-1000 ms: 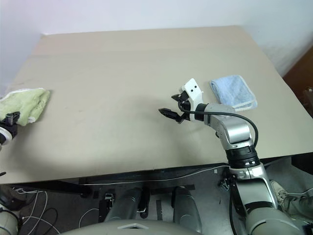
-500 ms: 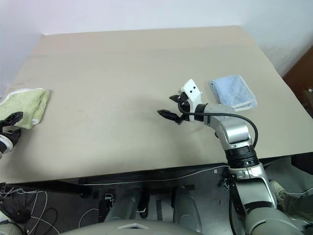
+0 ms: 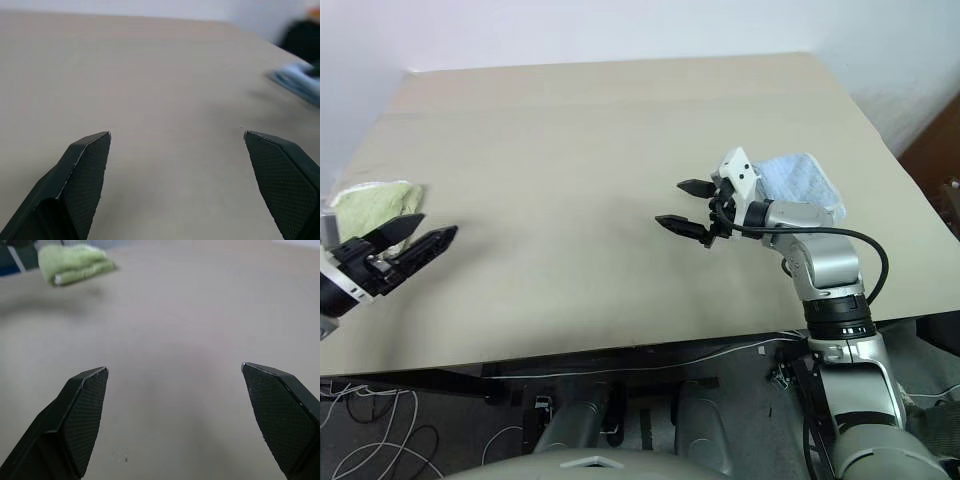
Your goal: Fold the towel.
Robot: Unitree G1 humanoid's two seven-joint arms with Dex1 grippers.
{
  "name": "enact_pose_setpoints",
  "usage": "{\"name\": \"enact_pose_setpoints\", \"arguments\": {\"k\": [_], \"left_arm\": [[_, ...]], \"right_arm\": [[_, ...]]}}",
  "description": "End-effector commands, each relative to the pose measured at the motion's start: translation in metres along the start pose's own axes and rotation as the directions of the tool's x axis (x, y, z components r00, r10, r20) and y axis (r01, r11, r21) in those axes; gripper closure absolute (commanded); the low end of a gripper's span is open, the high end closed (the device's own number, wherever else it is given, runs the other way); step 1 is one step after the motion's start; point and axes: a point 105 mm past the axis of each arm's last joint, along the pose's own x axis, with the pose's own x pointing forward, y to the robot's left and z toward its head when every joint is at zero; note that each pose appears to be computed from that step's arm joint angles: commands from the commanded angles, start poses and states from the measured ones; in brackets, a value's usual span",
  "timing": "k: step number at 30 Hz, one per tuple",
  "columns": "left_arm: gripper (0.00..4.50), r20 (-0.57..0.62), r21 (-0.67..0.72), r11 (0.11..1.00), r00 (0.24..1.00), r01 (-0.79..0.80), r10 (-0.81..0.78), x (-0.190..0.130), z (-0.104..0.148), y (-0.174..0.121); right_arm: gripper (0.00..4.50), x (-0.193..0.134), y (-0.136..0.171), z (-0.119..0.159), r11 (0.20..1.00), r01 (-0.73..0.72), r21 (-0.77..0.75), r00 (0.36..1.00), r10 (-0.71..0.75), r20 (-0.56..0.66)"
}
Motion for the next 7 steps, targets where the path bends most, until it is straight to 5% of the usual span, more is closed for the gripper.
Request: {"name": "enact_pose_setpoints", "arguments": {"k": [1,7], "left_arm": [[0.02,0.024,0.141,0.980,0.989,0.144,-0.149,0.017,0.004,-0.024],[0.02,0.027,0.181,0.926,0.939,0.332,-0.342,0.028,-0.015,-0.054]], "right_arm": [[0.00,-0.002,0.003,0.010,1.000,-0.027,-0.001,0.997,0.027,0.073],[0.00,-0.004,0.004,0.006,0.999,-0.040,0.004,0.997,0.040,0.065]]}}
